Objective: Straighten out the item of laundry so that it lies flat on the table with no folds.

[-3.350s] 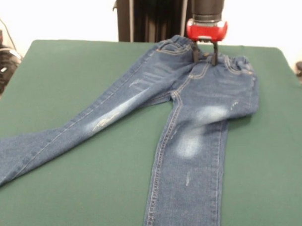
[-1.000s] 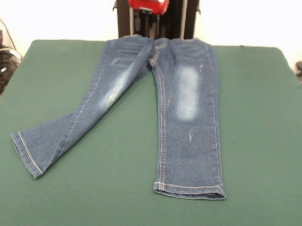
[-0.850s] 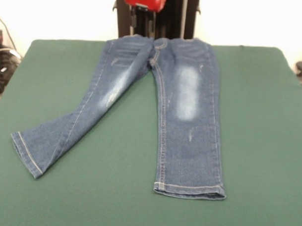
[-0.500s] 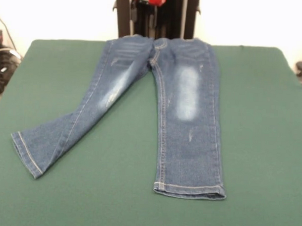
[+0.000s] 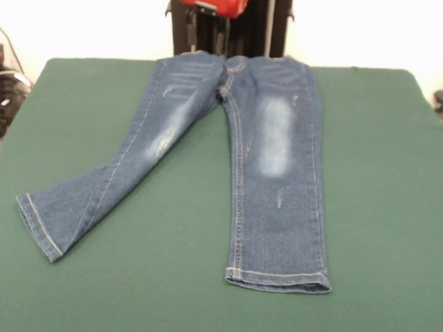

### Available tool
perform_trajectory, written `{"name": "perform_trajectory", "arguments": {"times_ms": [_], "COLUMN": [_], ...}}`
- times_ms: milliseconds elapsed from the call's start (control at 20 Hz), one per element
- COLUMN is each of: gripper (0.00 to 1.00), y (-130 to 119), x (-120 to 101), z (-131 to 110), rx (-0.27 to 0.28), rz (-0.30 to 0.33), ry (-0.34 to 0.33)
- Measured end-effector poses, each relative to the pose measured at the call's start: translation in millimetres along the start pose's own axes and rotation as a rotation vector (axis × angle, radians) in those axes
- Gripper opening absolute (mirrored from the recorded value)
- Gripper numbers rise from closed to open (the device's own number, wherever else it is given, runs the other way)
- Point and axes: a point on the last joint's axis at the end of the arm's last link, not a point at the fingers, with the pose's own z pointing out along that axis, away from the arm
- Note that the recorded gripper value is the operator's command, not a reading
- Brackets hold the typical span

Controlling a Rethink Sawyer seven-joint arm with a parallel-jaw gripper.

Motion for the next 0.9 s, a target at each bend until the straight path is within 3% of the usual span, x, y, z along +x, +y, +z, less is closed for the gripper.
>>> {"name": "perform_trajectory", "arguments": {"times_ms": [50,400,900], "gripper": [1.00,1.00,1.00], "y": [7.8,26.3,28.4], "x": [-20.7,-87.8,-166.1], "z": [-3.7,-0.5,-3.9], "rx": [-0.009,-0.029,-0.001], "rz": [-0.001,0.012,0.071], "ry": [-0.035,-0.121,-0.098]}}
